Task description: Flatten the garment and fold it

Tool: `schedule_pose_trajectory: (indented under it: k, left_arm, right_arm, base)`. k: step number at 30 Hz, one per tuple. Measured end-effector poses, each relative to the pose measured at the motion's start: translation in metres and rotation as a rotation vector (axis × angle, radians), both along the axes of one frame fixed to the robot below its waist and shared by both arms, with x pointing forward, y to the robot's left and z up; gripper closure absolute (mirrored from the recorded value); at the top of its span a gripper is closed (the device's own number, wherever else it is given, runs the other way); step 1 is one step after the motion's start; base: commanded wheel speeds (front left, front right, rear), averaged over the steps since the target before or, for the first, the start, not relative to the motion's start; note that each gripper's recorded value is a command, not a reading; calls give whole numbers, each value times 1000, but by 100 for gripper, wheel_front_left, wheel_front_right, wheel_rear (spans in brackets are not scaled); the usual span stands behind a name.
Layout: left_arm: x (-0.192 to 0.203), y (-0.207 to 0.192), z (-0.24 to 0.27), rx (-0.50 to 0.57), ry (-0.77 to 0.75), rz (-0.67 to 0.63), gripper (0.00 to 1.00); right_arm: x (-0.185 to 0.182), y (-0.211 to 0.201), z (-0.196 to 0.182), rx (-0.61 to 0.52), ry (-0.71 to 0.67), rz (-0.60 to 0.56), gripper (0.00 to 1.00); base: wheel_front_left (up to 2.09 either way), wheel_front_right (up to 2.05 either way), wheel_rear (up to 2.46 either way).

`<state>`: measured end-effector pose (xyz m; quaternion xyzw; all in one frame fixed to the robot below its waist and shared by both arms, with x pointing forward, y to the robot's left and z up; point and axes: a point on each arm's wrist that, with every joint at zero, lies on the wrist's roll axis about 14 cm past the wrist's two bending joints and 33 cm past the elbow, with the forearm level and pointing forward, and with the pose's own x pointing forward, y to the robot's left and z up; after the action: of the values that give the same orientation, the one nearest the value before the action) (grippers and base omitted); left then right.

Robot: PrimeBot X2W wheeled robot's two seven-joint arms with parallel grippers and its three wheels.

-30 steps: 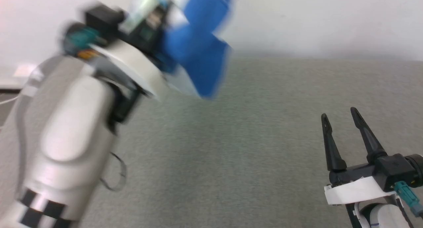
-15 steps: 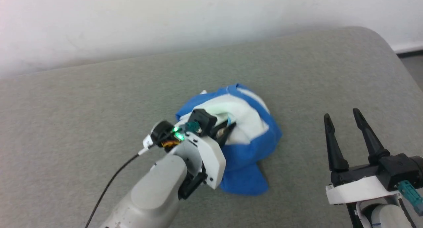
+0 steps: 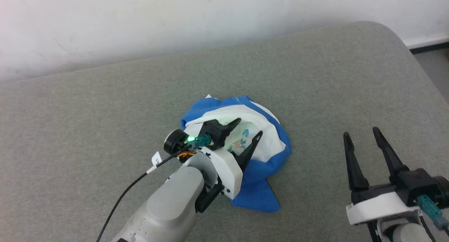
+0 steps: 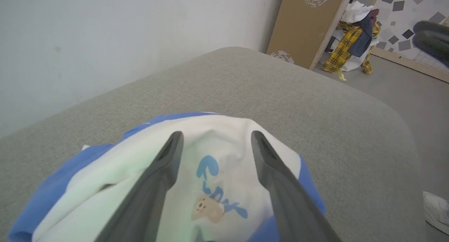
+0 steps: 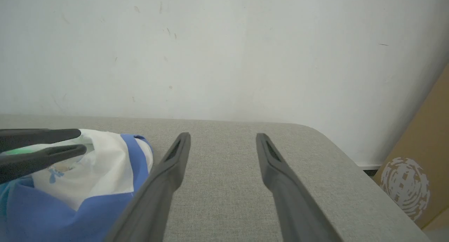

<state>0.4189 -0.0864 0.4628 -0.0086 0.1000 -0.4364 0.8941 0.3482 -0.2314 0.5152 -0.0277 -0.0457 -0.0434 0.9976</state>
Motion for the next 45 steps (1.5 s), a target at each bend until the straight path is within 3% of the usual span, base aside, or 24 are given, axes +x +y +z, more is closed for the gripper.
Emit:
schedule_pose_trajectory:
  k: [5, 12, 16, 21, 28, 36, 39, 45]
  left_arm:
    - [16, 20, 52, -101, -128, 86, 0]
    - [37, 121, 119, -155, -329, 375, 0]
    - [20, 181, 128, -162, -380, 542, 0]
    - [-18, 229, 112, -166, -368, 702, 0]
    - [-63, 239, 77, -156, -297, 788, 0]
    - [-66, 233, 71, -162, -287, 797, 0]
    - [-65, 233, 68, -158, -281, 796, 0]
    - [-62, 236, 60, -156, -257, 812, 0]
  right_arm:
    - [-5, 7, -2, -2, 3, 23, 0]
    - [-6, 30, 7, 8, -31, 97, 0]
    - [-6, 43, 12, 10, -49, 137, 0]
    - [-4, 56, 18, 10, -67, 179, 0]
    - [-2, 66, 16, 21, -62, 212, 0]
    - [3, 73, 5, 21, -27, 233, 0]
    - [4, 92, -15, 10, 83, 295, 0]
    - [-22, 140, -81, -33, 532, 535, 0]
  base:
    - [0, 0, 0]
    - [0, 0, 0]
    - [0, 0, 0]
    - [0, 0, 0]
    - [0, 0, 0]
    - [0, 0, 0]
    - [0, 0, 0]
    - [0, 0, 0]
